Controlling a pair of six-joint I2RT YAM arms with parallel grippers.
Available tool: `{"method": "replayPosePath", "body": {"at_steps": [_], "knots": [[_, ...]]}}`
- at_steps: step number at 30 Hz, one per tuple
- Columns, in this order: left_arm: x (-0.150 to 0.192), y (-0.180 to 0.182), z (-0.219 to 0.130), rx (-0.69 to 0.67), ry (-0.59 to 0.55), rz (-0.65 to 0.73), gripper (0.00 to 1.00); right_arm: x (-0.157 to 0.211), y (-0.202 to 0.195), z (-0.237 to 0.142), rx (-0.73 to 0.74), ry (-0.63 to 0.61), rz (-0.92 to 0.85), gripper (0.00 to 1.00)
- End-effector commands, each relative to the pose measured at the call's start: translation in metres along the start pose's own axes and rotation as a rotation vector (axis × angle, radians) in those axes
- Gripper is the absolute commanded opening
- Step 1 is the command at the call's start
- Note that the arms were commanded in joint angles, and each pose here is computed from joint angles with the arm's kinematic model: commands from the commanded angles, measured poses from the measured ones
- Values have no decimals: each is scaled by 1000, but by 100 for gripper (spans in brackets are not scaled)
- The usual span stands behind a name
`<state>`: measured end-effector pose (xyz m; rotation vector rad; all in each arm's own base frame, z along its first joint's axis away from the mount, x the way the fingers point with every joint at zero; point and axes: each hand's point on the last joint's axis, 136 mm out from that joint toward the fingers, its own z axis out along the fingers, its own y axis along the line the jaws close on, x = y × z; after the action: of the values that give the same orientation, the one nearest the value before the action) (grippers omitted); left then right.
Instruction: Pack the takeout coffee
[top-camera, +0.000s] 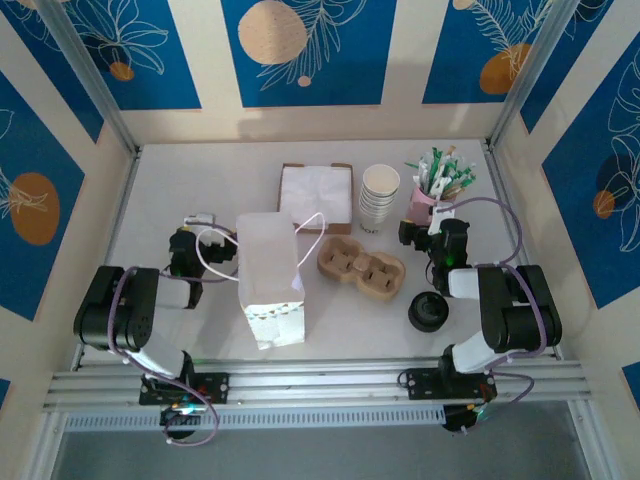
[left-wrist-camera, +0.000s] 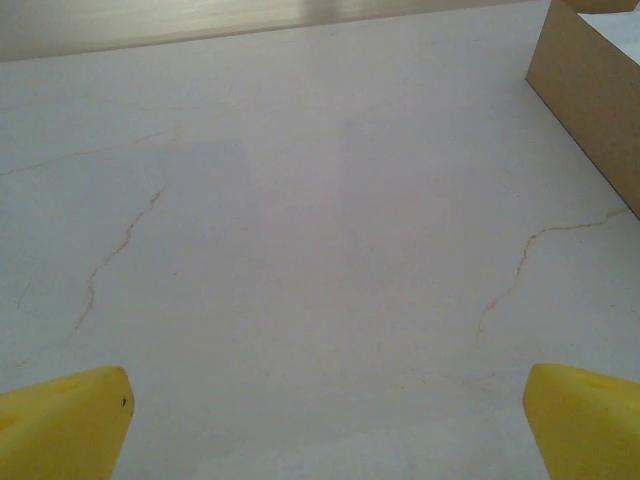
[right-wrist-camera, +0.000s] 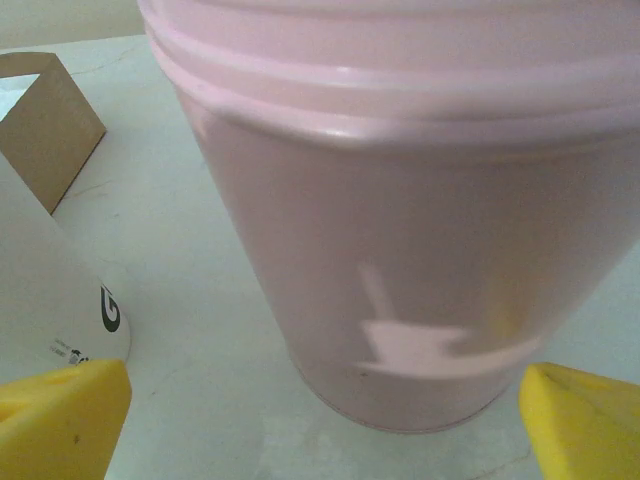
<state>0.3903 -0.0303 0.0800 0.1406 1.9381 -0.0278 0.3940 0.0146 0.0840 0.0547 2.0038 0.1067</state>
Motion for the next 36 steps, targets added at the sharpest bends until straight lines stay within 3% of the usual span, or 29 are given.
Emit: {"method": "replayPosePath", "body": {"at_steps": [1,36], "knots": [[-13,-1,1,15,-34,23,100,-16,2,-1,-13,-40,4,99],[-15,3,-1,-4,-40,12,100,-20,4,-4,-12,-44,-6,99]]}}
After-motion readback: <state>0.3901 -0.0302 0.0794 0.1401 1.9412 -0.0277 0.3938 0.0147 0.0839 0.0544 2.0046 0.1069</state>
